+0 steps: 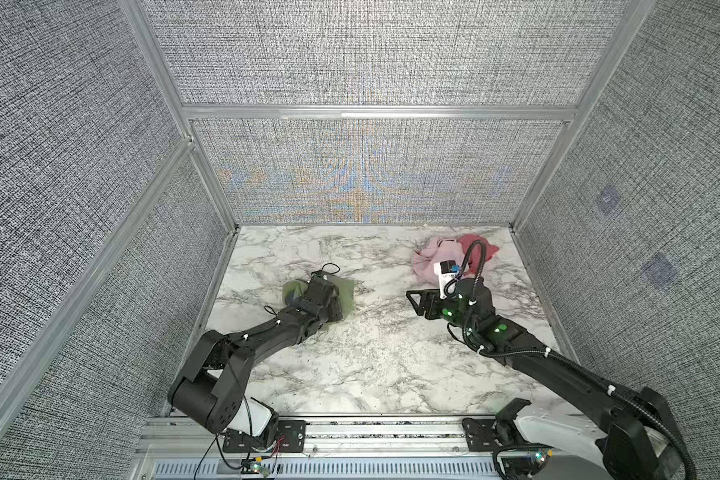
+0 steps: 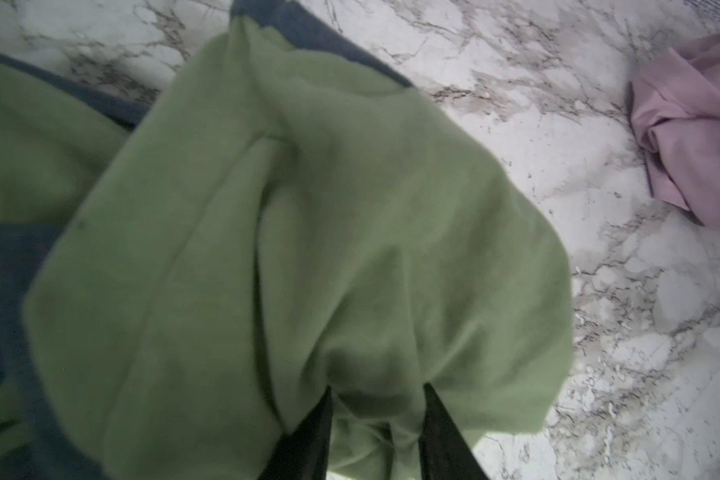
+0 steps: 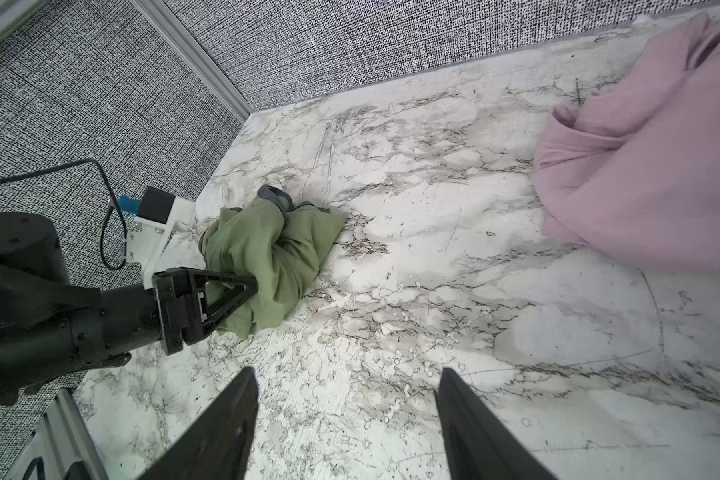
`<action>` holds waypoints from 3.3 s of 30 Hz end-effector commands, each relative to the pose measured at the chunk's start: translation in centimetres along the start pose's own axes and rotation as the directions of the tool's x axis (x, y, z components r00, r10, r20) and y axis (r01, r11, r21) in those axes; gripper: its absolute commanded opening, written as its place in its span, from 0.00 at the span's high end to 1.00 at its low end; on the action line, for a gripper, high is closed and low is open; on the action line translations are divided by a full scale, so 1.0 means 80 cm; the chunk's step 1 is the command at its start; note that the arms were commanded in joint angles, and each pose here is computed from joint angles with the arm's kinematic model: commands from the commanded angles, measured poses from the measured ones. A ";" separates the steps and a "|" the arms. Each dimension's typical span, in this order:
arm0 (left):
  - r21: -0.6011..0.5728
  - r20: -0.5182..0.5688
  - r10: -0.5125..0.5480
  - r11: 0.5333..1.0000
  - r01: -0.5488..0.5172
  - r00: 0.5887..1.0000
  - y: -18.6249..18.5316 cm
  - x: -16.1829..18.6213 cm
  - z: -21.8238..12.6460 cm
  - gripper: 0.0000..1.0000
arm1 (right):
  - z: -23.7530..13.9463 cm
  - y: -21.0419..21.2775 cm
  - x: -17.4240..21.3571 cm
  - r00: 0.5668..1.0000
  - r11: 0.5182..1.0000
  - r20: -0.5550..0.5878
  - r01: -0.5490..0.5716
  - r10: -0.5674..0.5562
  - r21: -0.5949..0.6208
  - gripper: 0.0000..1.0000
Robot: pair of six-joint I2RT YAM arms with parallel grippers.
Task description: Pick out a specific cloth from the pile
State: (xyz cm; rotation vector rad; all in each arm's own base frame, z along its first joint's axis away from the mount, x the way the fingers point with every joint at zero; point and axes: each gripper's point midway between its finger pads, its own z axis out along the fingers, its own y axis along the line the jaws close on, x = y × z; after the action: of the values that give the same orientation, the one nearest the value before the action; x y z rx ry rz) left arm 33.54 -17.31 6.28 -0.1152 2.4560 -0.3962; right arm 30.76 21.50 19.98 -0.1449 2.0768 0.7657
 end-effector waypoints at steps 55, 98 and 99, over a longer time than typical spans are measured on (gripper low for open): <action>-0.109 0.707 0.037 0.992 0.057 0.706 0.160 -0.139 -0.189 0.46 | -0.100 -0.200 -0.063 0.956 0.765 0.177 0.066 -0.232 0.641 0.27; -0.295 0.654 0.364 0.930 -0.220 0.662 0.182 -0.115 -0.089 0.32 | -0.056 -0.335 -0.013 0.910 0.694 0.215 0.101 -0.354 0.713 0.01; -0.296 0.660 0.365 0.930 -0.220 0.657 0.182 -0.116 -0.090 0.31 | -0.056 -0.336 -0.012 0.911 0.695 0.214 0.101 -0.353 0.712 0.01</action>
State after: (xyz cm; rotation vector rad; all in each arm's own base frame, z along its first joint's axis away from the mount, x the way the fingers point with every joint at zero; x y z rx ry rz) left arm 36.49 0.34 11.73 0.0272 1.7158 0.0573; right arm 37.87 -3.13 9.61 0.1525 1.8422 -0.1996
